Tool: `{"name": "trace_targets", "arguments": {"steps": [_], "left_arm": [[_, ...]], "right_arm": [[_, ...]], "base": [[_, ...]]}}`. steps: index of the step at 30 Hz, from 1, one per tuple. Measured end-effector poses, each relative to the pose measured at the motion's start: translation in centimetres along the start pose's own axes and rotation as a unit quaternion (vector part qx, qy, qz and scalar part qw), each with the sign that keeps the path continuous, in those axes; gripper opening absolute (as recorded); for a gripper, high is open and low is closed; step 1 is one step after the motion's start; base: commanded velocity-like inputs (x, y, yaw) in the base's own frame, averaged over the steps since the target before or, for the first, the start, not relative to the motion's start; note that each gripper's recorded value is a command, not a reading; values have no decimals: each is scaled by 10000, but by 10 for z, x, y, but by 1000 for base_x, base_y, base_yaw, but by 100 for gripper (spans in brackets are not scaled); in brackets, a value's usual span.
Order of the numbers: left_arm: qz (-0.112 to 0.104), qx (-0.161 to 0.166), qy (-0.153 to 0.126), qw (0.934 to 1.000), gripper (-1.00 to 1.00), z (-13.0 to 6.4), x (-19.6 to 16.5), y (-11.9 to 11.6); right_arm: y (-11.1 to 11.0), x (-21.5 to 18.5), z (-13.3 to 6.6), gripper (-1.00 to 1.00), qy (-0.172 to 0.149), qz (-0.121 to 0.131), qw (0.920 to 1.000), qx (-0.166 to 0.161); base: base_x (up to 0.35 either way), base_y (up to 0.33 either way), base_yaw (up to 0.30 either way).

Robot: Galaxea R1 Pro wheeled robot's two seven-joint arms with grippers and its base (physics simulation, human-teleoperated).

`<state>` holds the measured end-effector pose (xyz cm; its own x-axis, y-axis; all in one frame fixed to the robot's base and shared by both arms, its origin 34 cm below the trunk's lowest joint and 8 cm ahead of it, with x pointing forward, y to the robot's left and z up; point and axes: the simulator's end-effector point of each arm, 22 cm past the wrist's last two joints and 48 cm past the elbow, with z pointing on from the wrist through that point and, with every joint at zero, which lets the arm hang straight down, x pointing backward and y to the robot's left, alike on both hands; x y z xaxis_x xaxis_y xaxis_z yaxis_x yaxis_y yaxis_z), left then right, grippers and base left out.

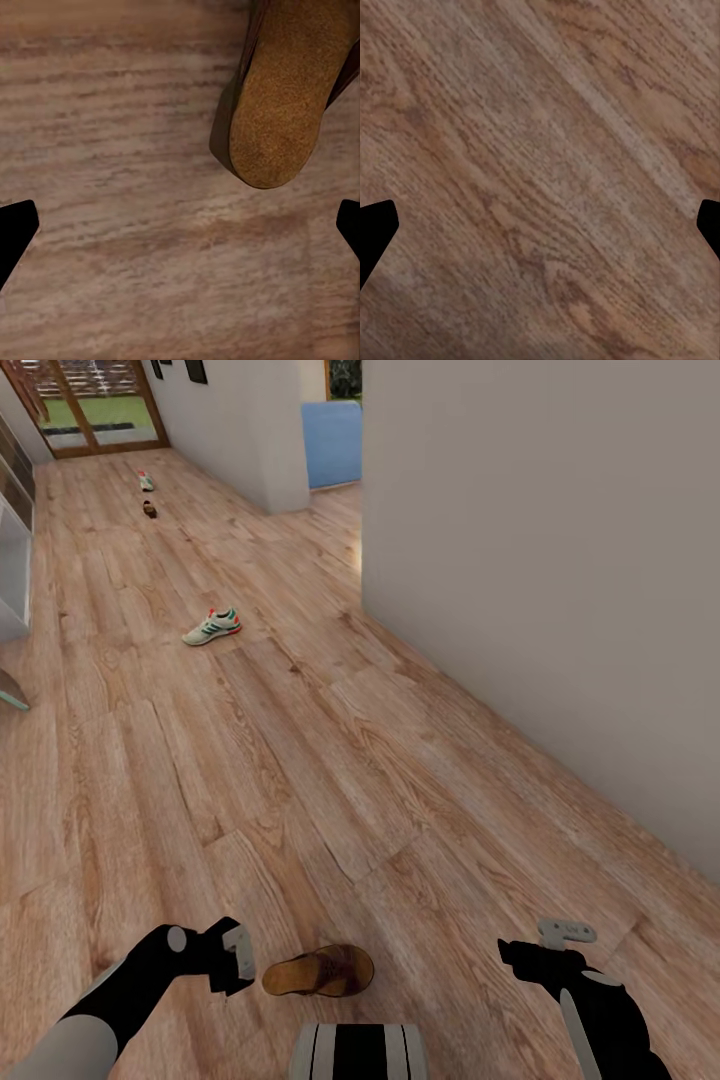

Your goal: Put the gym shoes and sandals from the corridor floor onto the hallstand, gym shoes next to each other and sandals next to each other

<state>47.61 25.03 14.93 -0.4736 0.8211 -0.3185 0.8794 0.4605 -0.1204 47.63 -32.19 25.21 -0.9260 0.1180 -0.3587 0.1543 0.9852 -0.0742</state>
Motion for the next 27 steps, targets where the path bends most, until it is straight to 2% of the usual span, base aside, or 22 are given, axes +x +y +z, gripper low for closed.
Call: {"name": "trace_targets", "arguments": {"steps": [10,15,21,27], "left_arm": [[164,-227,-176,9995,100,-9,-20,18],[204,-234,-200,9993,100,-8,-25,18],[370,-184,-75,9991,100,-2,-24,12],[449,-130,1,9989,100,3,-22,7]], "right_arm": [[1,1,0,100,5,3,10000,-5],[1,1,0,100,14,2,10000,-4],[1,4,3,100,51,-2,10000,0],[0,8,5,100,100,-8,9999,6]], "base": [[0,0,0],[0,0,0],[0,0,0],[0,0,0]]}}
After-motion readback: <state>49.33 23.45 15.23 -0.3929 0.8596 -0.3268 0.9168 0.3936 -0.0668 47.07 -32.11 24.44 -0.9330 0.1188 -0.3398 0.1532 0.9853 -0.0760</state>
